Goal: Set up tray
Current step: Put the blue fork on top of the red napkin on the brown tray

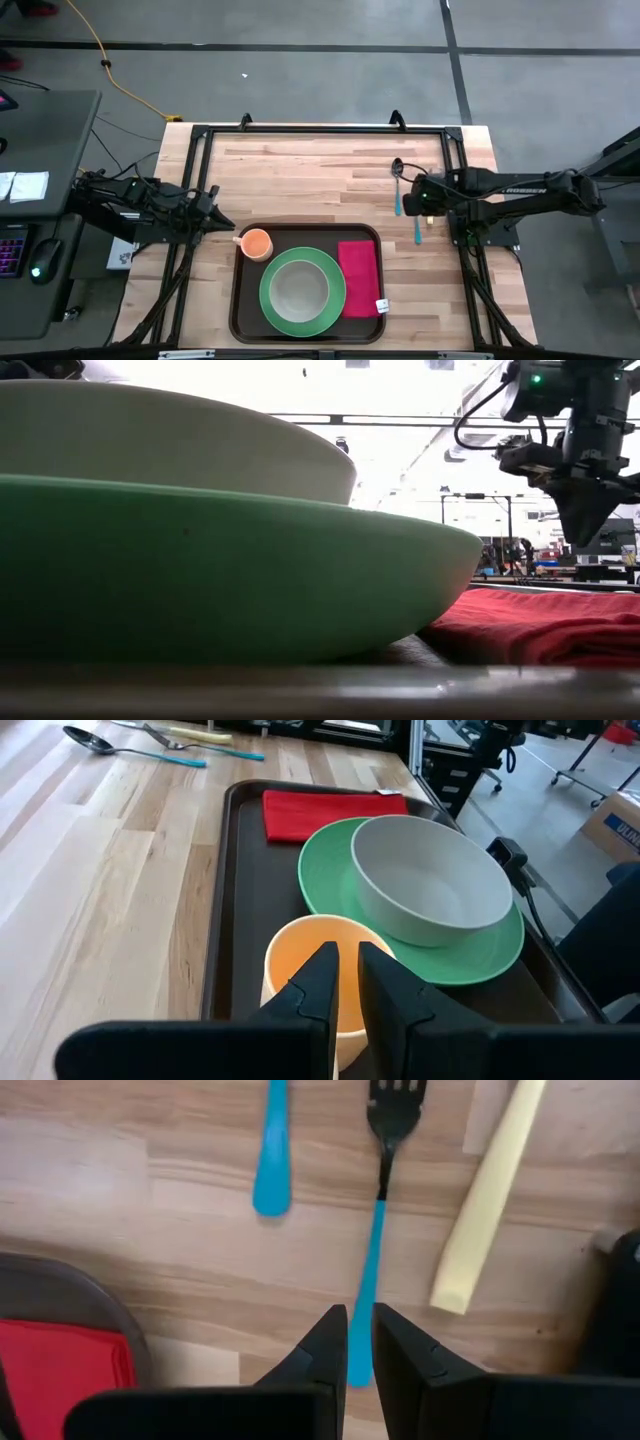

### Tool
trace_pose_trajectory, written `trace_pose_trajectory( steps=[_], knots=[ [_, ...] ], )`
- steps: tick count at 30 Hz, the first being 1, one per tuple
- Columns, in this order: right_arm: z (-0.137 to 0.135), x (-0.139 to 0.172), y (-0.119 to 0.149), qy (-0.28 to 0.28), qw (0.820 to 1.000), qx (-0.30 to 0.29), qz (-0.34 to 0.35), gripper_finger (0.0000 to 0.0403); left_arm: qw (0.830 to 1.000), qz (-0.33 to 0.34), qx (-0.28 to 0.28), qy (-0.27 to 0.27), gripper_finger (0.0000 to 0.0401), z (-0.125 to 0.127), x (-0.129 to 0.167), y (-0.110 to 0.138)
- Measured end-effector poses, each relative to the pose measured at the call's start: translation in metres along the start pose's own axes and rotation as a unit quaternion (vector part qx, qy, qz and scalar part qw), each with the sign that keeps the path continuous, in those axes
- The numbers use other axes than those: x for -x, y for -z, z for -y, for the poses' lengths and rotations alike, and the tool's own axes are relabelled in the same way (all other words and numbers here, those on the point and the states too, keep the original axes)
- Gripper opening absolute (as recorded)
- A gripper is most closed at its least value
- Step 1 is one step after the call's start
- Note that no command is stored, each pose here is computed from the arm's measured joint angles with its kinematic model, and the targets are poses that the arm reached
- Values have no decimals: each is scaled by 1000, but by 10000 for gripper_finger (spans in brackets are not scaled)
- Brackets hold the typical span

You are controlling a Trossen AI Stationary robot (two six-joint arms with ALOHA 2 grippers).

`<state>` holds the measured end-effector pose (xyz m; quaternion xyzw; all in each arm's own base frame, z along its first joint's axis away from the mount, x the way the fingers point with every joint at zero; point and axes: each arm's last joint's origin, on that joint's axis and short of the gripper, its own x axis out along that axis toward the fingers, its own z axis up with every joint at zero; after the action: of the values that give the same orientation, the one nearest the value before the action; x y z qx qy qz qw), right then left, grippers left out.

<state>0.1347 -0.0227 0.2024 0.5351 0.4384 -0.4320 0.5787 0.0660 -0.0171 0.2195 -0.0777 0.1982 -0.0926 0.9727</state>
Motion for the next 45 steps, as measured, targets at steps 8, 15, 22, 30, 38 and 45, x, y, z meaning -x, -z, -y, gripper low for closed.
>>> trace_pose_trajectory(
  steps=[8,15,22,30,38,45],
  knots=[
    [-2,-11,0,-27,1000,4,-7,28,1000,0,-2,0,74,0,0,0],
    [2,-19,1,-23,1000,4,-8,28,1000,0,-1,0,74,0,0,0],
    [4,-21,1,-17,1000,-4,-9,28,1000,0,-1,0,74,0,0,0],
    [4,-21,0,-17,1000,-17,11,43,1000,-4,-2,-1,74,0,0,1],
    [0,-21,-1,-36,999,-18,21,73,1000,-3,-20,-3,74,0,0,1],
    [-3,-21,-2,-53,998,-17,21,99,998,8,-54,-27,74,-1,0,-1]
  ],
)
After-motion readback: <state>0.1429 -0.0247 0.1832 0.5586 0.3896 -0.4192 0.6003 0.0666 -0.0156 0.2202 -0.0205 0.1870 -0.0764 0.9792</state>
